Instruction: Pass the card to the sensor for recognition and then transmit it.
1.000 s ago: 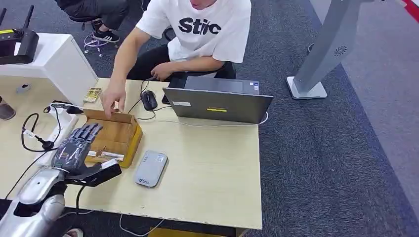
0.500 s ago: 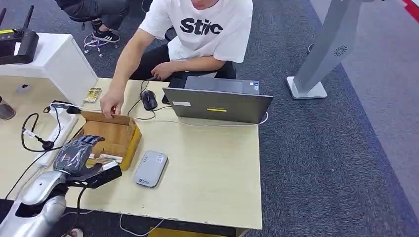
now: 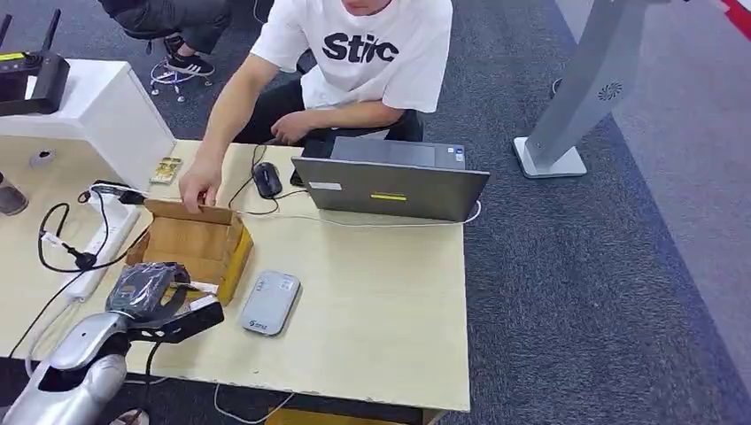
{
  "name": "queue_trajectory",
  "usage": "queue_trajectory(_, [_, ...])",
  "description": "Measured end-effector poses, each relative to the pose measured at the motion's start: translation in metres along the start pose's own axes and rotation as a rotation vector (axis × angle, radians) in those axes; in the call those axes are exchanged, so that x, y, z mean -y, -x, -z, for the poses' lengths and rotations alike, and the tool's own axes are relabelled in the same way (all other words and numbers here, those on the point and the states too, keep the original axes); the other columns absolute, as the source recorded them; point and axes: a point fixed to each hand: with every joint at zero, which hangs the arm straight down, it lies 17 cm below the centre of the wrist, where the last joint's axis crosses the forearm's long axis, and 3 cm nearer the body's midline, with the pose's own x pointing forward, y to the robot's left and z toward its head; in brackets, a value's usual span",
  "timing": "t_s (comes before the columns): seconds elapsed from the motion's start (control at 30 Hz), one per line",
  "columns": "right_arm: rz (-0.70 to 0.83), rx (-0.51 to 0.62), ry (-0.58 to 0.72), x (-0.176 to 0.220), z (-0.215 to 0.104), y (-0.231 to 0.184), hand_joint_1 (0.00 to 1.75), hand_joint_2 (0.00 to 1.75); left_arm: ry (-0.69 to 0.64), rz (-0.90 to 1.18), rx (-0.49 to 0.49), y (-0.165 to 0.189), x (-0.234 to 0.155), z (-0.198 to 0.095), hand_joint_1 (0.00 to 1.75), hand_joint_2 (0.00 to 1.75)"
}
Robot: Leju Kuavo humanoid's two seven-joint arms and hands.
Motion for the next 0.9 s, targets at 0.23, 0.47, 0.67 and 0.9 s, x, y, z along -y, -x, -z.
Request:
queue_trajectory(0.23, [-0.002,0.0,0.0,0.0,0.0,0.0,0.0,1.75,0.002,-0.006,0.003,-0.002,0.002,0.001,1.68,1.75])
queue_trajectory(0.47, [0.003,0.001,0.0,0.0,0.0,0.0,0.0,1.75,-0.046,0.022,-0.01,0.003,-0.007,0.002,1.75,1.75])
queue_trajectory(0.67, [0.019,0.006,0.008,0.001,0.0,0.0,0.0,1.75,-0.15,0.107,-0.034,0.019,-0.054,0.004,1.75,1.75])
queue_trajectory(0.9, [0.029,0.015,0.013,-0.001,0.0,0.0,0.0,1.75,-0.411,0.36,-0.128,0.053,-0.182,-0.006,1.75,1.75])
